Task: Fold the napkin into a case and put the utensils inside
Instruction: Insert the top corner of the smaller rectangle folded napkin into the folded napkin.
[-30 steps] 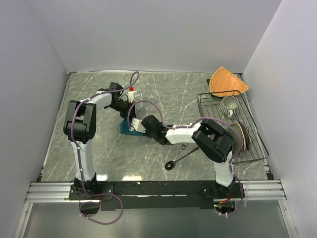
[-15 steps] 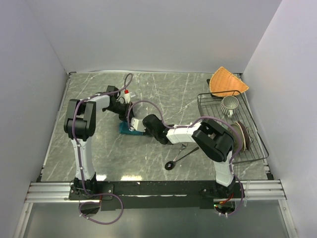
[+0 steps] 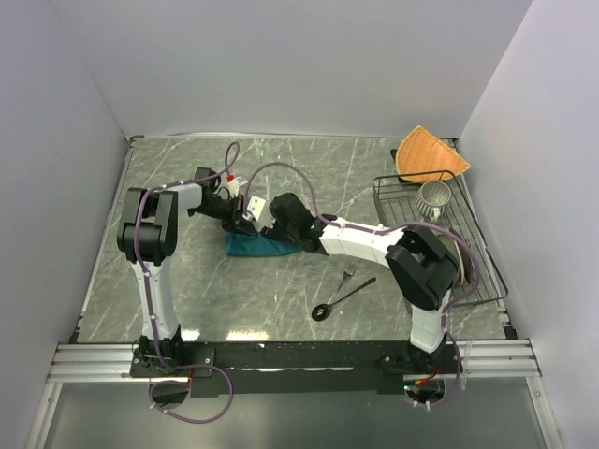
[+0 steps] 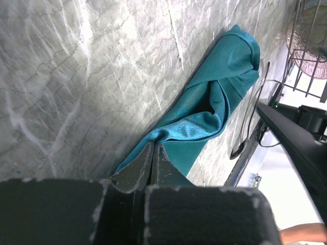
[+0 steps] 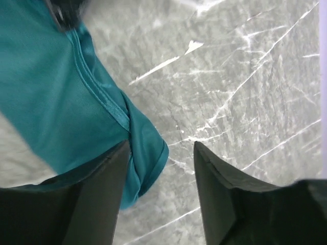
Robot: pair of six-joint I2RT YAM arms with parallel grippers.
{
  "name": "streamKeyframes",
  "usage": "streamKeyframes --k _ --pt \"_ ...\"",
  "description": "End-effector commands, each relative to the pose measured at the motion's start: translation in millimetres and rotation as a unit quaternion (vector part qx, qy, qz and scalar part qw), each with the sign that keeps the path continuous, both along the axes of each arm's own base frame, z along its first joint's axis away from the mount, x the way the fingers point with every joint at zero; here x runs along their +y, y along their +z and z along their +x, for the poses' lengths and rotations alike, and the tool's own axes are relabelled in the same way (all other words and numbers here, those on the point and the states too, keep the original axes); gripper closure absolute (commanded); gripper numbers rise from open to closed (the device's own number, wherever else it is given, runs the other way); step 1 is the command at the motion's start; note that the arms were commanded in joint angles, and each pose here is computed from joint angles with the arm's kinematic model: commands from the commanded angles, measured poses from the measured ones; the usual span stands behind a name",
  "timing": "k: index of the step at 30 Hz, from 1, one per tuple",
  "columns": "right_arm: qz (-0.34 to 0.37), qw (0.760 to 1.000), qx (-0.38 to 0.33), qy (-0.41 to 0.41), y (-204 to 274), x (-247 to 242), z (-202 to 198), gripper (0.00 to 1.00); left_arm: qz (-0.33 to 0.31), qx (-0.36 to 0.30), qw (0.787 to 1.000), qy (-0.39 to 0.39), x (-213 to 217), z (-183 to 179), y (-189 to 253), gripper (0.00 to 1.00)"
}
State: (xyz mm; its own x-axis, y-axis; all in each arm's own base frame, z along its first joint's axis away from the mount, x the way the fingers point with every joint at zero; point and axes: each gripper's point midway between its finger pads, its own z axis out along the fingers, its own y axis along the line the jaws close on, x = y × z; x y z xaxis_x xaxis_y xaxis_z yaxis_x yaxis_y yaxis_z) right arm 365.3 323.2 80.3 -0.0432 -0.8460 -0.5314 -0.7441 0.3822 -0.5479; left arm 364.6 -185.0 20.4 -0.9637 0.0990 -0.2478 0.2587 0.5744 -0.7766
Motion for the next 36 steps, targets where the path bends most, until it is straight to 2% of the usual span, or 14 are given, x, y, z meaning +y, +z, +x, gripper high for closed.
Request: streamKeyframes --k 1,5,9,16,20,25,26,29,30,32,33,36 --pt "0.086 0.995 0.022 -0.035 50.7 4.8 -2.7 0.32 0.076 0.023 0.997 0.01 17.6 -13.1 -41.4 0.99" --pt "0.081 0.995 0.04 -0.043 42.4 0.2 -5.0 0.33 0.076 0.024 0.997 0.012 17.7 -13.1 -41.3 0.99" --pt "0.055 0.995 0.045 -0.067 23.9 -2.5 1.9 0.39 0.079 0.022 0.997 0.011 18.6 -12.8 -40.7 0.99" --pt "0.022 0.996 0.042 -0.073 -11.9 -6.6 8.1 0.4 0.08 0.023 0.996 0.012 20.6 -12.6 -40.7 0.99" --pt "0.003 0.997 0.032 -0.076 -25.7 -10.5 12.5 0.41 0.081 0.022 0.996 0.014 23.0 -11.5 -41.2 0.99" --pt "-0.042 0.996 0.001 -0.074 -42.6 -22.2 19.3 0.46 0.083 0.024 0.996 0.018 27.4 -12.1 -41.4 0.99" --pt "-0.045 0.996 -0.009 -0.078 -42.4 -24.3 22.9 0.49 0.084 0.024 0.996 0.017 28.0 -12.8 -42.2 0.99" --pt "-0.068 0.994 -0.03 -0.084 -47.0 -31.8 26.3 0.65 0.086 0.026 0.996 0.022 32.2 -11.5 -42.5 0.99" --pt "-0.074 0.993 -0.032 -0.083 -49.2 -32.8 25.6 0.76 0.085 0.026 0.996 0.022 32.6 -10.9 -41.1 0.99" --pt "-0.087 0.992 -0.034 -0.084 -54.5 -35.7 25.8 0.86 0.083 0.025 0.996 0.026 35.9 -9.9 -36.9 0.99" --pt "-0.088 0.992 -0.035 -0.085 -54.4 -35.9 26.2 0.94 0.082 0.024 0.996 0.028 37.5 -10.2 -35.0 0.99" --pt "-0.095 0.991 -0.038 -0.084 -57.1 -38.1 26.2 1.0 0.077 0.016 0.996 0.029 42.9 -12.0 -27.7 0.98"
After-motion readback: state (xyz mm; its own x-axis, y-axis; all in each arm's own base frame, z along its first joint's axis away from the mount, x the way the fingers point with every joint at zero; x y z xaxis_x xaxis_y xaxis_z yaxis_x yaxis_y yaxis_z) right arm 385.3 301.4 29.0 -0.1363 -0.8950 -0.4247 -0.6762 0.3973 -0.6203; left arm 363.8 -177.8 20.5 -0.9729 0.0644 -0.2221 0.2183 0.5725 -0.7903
